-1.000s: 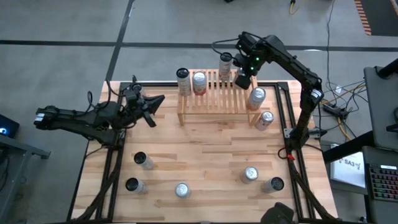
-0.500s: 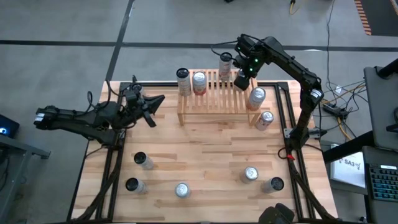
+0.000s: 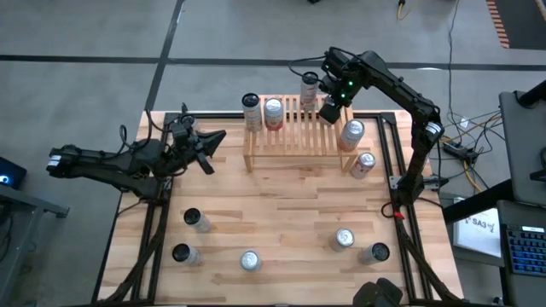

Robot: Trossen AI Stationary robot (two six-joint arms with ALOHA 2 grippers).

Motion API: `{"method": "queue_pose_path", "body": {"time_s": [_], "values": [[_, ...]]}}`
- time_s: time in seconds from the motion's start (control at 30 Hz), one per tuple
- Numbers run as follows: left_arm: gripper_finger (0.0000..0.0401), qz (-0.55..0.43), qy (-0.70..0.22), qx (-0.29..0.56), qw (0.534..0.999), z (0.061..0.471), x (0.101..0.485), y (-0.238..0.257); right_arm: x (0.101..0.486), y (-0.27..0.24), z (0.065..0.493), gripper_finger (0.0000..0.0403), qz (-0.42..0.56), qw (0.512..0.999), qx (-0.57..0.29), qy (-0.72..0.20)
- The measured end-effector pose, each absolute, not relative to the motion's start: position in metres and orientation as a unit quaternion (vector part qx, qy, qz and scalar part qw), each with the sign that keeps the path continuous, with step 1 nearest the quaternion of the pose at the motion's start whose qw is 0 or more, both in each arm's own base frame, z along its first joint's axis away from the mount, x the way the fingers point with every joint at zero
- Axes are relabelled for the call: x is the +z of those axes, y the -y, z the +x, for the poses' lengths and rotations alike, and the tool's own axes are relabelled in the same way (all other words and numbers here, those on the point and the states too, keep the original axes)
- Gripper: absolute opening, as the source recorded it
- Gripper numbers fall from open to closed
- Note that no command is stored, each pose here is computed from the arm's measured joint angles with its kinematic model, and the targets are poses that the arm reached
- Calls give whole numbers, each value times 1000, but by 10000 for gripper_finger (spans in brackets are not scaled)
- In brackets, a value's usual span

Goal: Place canned beverage on shelf
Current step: Put the bottom center silver soda can on the shelf

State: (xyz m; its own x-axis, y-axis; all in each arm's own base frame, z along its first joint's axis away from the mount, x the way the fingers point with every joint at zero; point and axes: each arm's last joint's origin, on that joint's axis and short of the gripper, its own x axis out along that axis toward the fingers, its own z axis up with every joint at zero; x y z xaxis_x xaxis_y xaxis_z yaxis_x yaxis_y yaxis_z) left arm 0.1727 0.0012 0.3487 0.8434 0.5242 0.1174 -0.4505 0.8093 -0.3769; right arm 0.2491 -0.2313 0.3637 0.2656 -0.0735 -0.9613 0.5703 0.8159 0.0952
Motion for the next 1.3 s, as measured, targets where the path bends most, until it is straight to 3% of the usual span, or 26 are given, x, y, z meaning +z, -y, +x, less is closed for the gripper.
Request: {"method": "queue_pose_path", "body": {"time_s": [0.97,1.3], "values": [[0,-172,114,257,944,173,350,-1,365,234,253,341,229,778,-214,-544],[0,-175,125,256,943,172,352,-1,385,232,251,349,230,795,-233,-512]]}}
